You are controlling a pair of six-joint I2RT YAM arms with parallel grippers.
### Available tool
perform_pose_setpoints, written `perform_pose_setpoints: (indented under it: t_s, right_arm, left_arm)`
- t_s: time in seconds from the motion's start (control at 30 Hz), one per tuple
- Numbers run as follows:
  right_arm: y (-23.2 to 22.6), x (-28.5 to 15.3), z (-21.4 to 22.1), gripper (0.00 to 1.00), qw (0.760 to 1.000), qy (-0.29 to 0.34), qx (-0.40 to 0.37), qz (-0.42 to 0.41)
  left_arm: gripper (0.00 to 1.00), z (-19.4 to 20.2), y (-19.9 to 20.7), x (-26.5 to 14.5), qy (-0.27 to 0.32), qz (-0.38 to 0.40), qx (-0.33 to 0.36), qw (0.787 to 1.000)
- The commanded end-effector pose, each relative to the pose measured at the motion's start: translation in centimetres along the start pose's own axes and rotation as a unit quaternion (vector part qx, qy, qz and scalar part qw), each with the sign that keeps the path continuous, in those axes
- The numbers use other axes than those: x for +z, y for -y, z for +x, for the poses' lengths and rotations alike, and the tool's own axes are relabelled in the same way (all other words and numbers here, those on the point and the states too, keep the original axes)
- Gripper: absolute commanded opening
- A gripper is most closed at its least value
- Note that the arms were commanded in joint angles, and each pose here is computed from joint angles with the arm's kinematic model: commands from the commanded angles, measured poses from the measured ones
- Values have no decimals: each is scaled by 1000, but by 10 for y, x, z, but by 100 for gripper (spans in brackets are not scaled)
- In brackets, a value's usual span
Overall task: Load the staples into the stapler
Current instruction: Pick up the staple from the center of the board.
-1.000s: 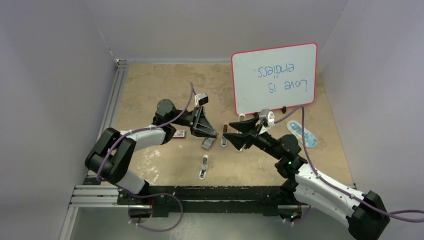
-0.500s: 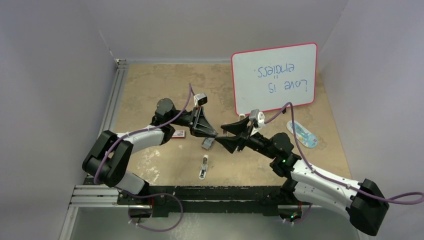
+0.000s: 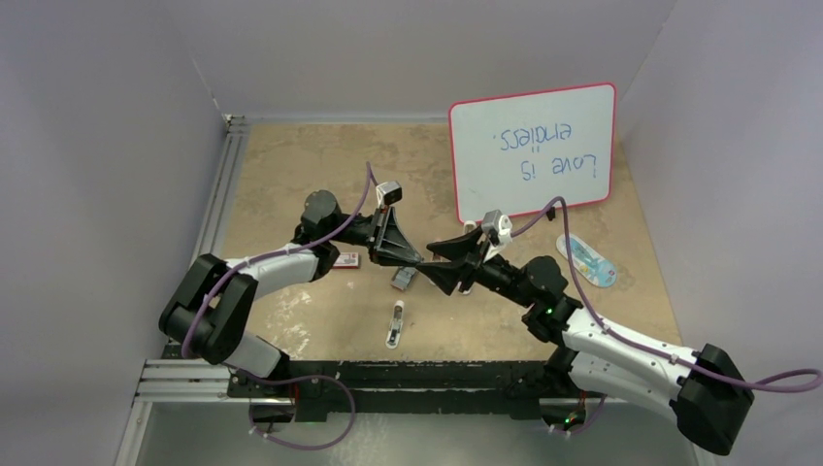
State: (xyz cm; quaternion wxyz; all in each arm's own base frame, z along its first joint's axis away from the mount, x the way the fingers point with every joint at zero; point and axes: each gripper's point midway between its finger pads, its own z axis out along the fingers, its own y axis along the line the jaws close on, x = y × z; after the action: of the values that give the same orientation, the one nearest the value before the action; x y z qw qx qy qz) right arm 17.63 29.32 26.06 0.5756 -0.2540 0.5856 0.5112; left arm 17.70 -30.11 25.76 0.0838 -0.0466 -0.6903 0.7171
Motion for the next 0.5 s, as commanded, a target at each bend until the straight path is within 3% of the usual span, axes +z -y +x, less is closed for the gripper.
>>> perform_pose_setpoints:
  t_s: [0.0, 0.3, 0.47]
  right_arm:
    - [-7, 5, -29, 56, 999, 44, -14, -5]
    - [-1, 8, -22, 54, 999, 30, -18, 4]
    - [-1, 8, -24, 35, 999, 34, -18, 4]
  left_arm:
    - [12, 1, 19, -1, 5, 15, 56, 998]
    - [12, 0, 19, -1, 7, 15, 54, 998]
    - [12, 1, 18, -1, 8, 15, 53, 998]
